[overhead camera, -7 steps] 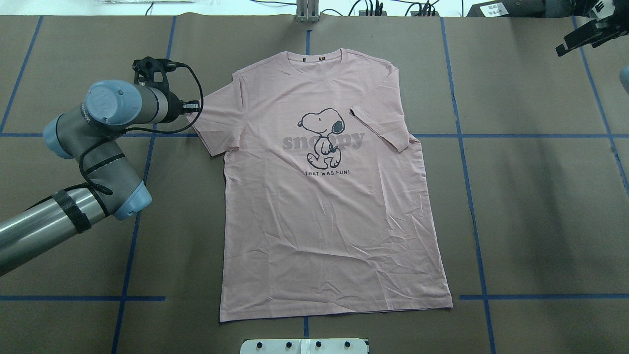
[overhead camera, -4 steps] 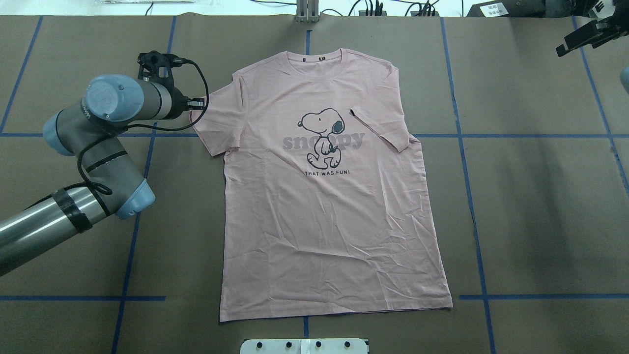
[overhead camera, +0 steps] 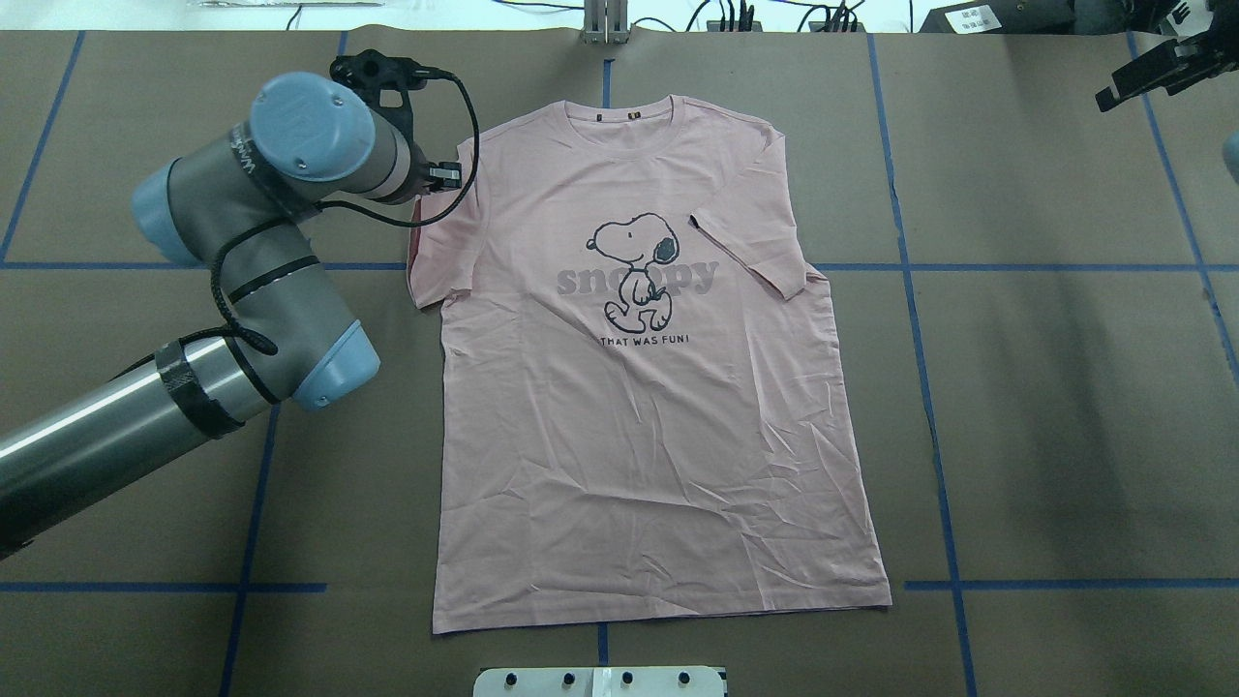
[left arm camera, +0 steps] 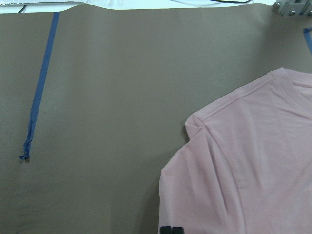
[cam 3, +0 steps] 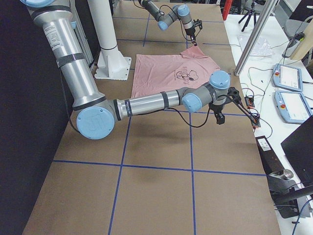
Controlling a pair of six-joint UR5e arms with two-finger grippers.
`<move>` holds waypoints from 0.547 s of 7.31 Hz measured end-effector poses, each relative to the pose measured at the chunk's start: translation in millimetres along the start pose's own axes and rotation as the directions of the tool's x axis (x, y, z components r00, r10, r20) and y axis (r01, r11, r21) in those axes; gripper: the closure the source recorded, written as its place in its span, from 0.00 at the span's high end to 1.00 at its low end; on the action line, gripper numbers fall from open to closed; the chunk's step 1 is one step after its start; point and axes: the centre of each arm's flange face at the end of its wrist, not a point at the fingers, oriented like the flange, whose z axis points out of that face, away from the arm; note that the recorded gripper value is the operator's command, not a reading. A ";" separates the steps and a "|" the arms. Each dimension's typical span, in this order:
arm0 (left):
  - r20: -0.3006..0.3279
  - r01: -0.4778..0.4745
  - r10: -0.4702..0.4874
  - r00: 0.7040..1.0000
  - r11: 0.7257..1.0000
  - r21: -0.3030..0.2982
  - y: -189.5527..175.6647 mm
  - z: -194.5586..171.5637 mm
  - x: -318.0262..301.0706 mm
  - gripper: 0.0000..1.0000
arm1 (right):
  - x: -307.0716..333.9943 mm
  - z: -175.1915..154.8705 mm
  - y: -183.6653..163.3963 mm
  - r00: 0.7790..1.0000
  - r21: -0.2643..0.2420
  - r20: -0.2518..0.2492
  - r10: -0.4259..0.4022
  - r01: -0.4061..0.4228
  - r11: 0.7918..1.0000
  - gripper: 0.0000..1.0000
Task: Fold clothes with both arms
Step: 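Fold the sleeve nearest the left gripper inward toward the collar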
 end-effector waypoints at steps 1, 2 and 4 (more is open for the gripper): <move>0.020 0.028 -0.027 0.999 0.999 -0.022 -1.5 4.2 27.6 0.00 | -0.1 -0.1 -0.2 1.000 0.001 -0.001 0.001 -0.001 1.000 1.00; 0.044 0.060 -0.058 0.997 0.997 -0.042 -4.4 17.1 57.6 0.00 | -0.3 -0.3 -0.4 1.000 0.001 -0.001 0.001 -0.001 1.000 1.00; 0.083 0.093 -0.087 0.993 0.993 -0.068 -9.4 37.4 100.3 0.00 | -0.5 -0.4 -0.7 1.000 0.001 -0.001 0.002 -0.002 1.000 1.00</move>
